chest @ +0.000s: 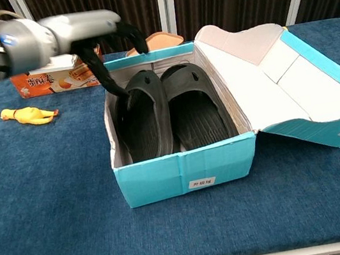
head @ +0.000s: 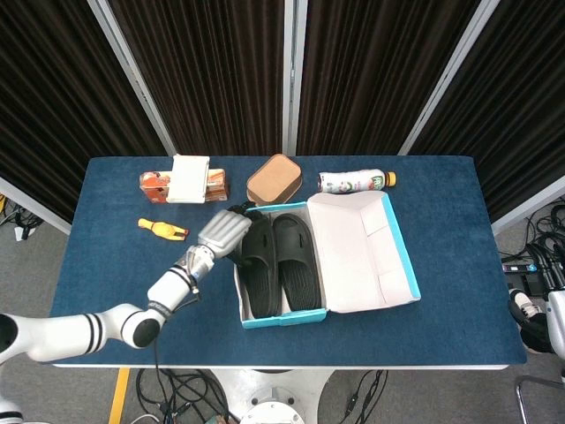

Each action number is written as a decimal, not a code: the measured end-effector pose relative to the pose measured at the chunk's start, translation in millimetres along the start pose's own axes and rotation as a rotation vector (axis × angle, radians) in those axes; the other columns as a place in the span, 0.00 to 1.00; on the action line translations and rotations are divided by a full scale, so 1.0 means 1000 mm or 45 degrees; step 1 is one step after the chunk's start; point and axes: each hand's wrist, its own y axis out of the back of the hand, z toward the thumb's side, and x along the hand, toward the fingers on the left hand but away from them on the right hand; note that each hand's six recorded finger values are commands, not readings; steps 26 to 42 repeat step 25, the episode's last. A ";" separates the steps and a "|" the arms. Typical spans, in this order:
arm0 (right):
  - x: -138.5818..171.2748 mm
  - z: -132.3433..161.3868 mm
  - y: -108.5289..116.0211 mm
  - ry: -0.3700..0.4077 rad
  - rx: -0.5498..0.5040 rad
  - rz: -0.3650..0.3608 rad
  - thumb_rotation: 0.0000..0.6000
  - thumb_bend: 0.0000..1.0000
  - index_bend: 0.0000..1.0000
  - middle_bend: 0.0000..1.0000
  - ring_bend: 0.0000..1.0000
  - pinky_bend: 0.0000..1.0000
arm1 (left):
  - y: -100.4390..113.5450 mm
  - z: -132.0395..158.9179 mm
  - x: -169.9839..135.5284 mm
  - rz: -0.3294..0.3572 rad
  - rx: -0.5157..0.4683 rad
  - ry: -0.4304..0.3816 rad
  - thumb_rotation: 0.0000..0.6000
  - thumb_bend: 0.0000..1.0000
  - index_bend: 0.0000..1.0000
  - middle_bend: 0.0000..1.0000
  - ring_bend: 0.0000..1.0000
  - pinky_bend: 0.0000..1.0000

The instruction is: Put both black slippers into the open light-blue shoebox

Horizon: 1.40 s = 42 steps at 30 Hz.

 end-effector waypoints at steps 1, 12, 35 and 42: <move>0.000 -0.001 0.000 -0.002 -0.003 0.001 1.00 0.15 0.00 0.11 0.00 0.13 | 0.006 -0.008 -0.007 0.035 -0.011 0.013 1.00 0.00 0.26 0.21 0.04 0.18; -0.003 -0.007 -0.017 -0.020 -0.056 0.041 1.00 0.16 0.02 0.12 0.00 0.13 | 0.044 -0.146 -0.136 0.449 0.025 0.391 1.00 0.00 0.27 0.21 0.04 0.17; 0.007 0.004 -0.031 0.007 -0.138 0.068 1.00 0.16 0.04 0.12 0.00 0.13 | -0.005 -0.195 -0.288 0.520 0.097 0.697 1.00 0.00 0.27 0.21 0.04 0.17; 0.007 0.004 -0.031 0.007 -0.138 0.068 1.00 0.16 0.04 0.12 0.00 0.13 | -0.005 -0.195 -0.288 0.520 0.097 0.697 1.00 0.00 0.27 0.21 0.04 0.17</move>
